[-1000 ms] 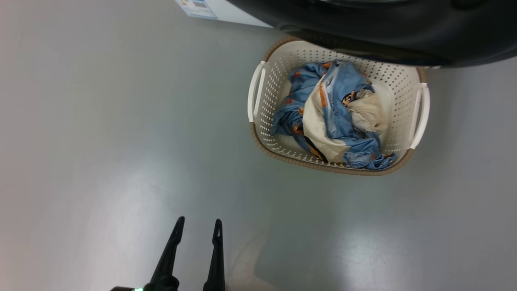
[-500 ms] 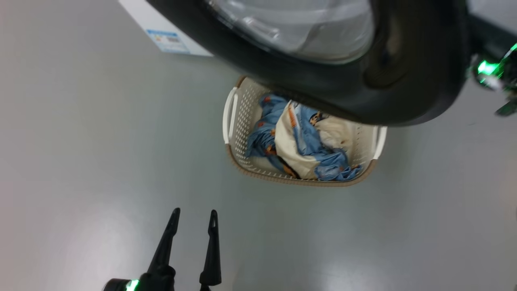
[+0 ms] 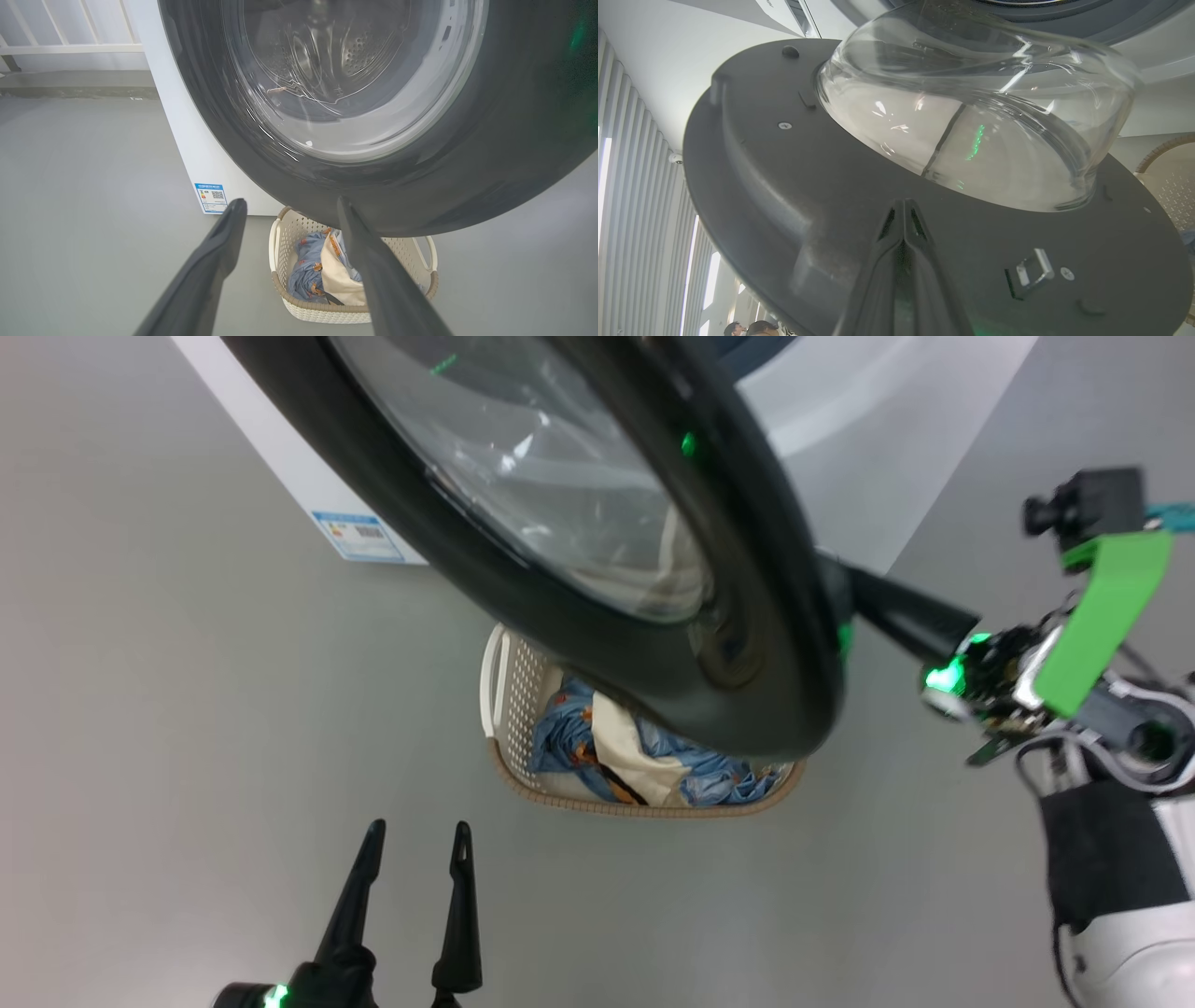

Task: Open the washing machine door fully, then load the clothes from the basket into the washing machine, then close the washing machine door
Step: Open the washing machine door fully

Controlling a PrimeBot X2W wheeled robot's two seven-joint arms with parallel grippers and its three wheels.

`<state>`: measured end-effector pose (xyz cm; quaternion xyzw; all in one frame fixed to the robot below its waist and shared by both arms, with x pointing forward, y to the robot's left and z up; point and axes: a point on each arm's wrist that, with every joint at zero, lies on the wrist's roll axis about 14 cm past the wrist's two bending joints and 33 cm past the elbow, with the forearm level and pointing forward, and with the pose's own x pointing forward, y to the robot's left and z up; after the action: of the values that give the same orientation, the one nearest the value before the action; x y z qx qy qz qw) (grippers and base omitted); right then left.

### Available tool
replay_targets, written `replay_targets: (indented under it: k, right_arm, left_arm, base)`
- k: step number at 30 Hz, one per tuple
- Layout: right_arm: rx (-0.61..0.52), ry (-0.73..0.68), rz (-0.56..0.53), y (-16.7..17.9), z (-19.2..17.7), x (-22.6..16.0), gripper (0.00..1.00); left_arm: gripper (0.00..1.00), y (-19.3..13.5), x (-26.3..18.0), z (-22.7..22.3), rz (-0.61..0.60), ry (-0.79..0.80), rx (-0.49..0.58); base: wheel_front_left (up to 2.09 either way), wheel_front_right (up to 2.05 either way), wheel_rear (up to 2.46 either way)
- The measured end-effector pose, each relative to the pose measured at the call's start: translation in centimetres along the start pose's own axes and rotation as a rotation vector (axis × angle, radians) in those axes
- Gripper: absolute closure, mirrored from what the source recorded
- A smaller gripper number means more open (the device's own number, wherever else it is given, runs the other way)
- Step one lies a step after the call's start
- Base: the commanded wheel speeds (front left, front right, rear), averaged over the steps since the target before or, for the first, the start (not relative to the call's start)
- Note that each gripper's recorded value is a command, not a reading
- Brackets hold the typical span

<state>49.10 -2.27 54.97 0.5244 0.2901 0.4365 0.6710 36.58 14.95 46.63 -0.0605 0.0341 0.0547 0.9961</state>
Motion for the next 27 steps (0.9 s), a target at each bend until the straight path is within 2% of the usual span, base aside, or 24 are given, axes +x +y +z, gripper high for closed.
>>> replay_targets:
  k: [10, 27]
  right_arm:
    - [0.047, 0.021, 0.009, 0.9, -4.0, 1.1, 1.00]
    - [0.086, 0.166, 0.028, 2.4, -12.0, 3.9, 1.00]
  left_arm:
    - [0.00, 0.4, -1.0, 1.8, -0.006, -0.052, -0.006]
    - [0.00, 2.3, -3.7, 3.4, 0.040, -0.099, -0.040]
  base:
    - [0.00, 0.00, 0.00]
    - [0.00, 0.00, 0.00]
